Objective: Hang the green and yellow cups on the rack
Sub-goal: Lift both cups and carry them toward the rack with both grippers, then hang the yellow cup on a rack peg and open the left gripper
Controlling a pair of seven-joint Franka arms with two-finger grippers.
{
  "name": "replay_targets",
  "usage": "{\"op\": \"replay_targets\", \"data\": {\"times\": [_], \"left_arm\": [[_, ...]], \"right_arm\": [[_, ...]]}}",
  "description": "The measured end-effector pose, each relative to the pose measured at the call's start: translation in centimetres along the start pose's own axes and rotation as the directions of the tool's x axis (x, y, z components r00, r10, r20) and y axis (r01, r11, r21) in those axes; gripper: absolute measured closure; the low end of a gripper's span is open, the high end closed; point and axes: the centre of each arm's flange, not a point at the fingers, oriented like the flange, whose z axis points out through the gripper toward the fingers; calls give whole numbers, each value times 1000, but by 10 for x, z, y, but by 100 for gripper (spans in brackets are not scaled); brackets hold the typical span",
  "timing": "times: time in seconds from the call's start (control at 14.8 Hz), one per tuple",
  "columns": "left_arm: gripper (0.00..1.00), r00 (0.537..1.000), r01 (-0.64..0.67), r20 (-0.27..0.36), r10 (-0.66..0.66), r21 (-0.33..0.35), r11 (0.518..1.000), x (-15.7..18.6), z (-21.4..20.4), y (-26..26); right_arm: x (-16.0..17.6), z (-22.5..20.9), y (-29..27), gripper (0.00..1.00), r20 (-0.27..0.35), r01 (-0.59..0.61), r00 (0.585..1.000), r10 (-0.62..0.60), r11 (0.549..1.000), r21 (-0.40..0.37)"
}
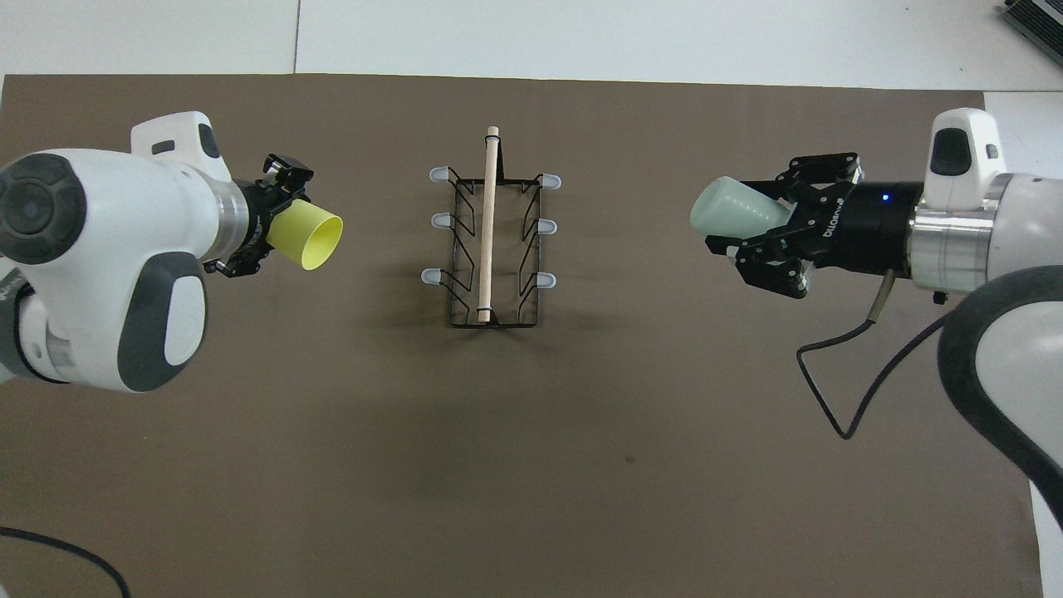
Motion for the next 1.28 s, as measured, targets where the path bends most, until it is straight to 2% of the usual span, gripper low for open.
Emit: {"op": "replay_targets", "data": {"times": [0.2, 0.34, 0.47, 0.61, 0.81, 0.94, 1.15, 1.28], "left_arm": [[38, 976, -189, -97, 194, 60, 980, -54, 0, 20], [38, 941, -284, -162, 297, 101, 954, -88, 2, 27], [38, 908, -302, -265, 326, 125, 945, -119, 3, 30], [38, 886, -297, -337, 319, 116, 948, -142, 0, 33], [38, 856, -329, -383, 347, 115, 937, -160, -6, 36], [38, 827, -331, -440, 350, 121, 936, -165, -6, 36], [38, 798, -331, -492, 348, 124, 935, -175, -3, 36], [38, 774, -329, -529, 348, 134, 935, -182, 4, 35]], "right_arm": [[-23, -10, 1, 31, -94, 4, 996, -2, 1000, 20], [-34, -10, -7, 31, -144, -1, 990, 6, 999, 38], [-42, -8, -15, 31, -196, 0, 981, 10, 998, 55], [-50, -2, -19, 31, -254, -4, 967, 22, 997, 72], [-64, 10, -21, 31, -343, -14, 939, 41, 997, 81], [-67, 16, -24, 31, -381, -19, 923, 51, 996, 88], [-76, 31, -28, 31, -478, -6, 877, 49, 996, 91], [-85, 48, -27, 31, -522, 17, 852, 42, 994, 108]]}}
